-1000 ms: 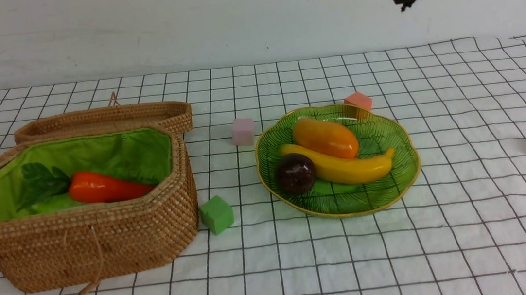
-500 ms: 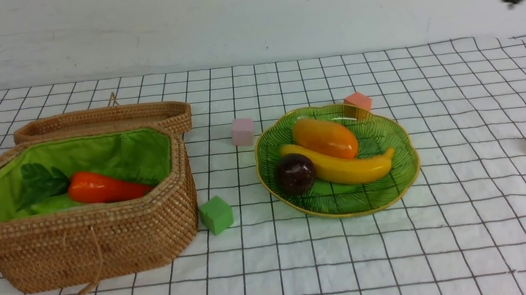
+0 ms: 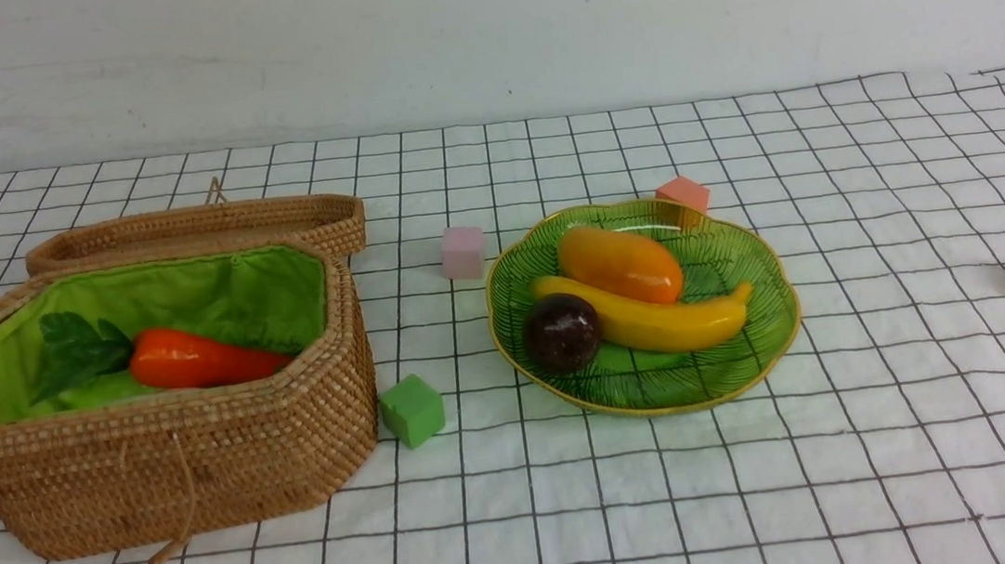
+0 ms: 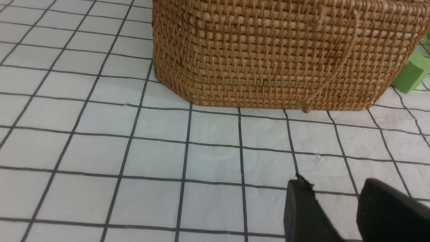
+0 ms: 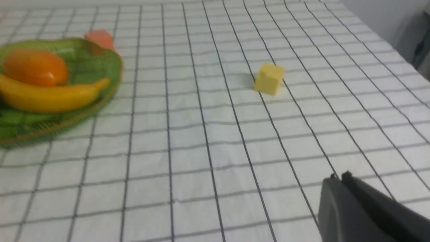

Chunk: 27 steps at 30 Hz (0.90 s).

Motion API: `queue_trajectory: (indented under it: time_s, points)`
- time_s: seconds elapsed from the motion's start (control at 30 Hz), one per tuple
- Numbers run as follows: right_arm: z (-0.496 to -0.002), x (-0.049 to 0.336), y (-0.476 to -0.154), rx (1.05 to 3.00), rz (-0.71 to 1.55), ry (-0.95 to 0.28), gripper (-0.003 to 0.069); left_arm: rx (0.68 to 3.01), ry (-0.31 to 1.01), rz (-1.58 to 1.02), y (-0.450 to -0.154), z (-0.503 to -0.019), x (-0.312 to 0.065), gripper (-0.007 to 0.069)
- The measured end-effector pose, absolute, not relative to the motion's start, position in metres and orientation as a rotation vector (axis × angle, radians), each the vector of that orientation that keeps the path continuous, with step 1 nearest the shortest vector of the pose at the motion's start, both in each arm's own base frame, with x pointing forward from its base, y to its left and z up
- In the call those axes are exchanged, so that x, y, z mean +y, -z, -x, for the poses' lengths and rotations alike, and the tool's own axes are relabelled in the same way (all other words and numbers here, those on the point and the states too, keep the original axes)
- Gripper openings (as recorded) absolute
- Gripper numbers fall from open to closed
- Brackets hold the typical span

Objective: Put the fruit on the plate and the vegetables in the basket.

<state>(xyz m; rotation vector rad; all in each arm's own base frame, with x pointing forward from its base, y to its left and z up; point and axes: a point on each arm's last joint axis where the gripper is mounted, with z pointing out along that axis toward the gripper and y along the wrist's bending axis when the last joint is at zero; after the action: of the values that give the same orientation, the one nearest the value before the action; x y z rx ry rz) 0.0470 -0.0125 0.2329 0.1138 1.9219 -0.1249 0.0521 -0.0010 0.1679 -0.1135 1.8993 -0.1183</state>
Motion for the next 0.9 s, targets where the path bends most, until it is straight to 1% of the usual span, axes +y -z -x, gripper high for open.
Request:
queue_trajectory:
  time_s: [0.03,0.1,0.2,0.3,0.37,0.53,0.9]
  points:
    - [-0.044,-0.013,-0.22,1.916,-0.121,0.141,0.0008,1.899,0.118,0.114,-0.168,-0.052,-0.001,0.0238]
    - [-0.044,-0.014,-0.204,1.902,-0.12,0.155,0.001,1.899,0.118,0.114,-0.168,-0.052,-0.001,0.0238]
    - [-0.047,-0.013,-0.198,1.859,-0.107,0.152,0.0013,1.899,0.118,0.114,-0.168,-0.052,-0.001,0.0238]
    - [-0.047,-0.013,-0.192,1.874,-0.108,0.147,0.0015,1.899,0.118,0.114,-0.168,-0.052,-0.001,0.0238]
    - [-0.049,-0.012,-0.174,1.922,-0.118,0.128,0.0018,1.899,0.118,0.114,-0.168,-0.052,-0.001,0.0238]
    - [-0.051,-0.01,-0.174,1.879,-0.119,0.093,0.0022,1.898,0.118,0.113,-0.168,-0.052,-0.001,0.0239]
    - [-0.051,-0.01,-0.174,1.875,-0.121,0.088,0.0034,1.898,0.118,0.113,-0.168,-0.052,-0.001,0.0239]
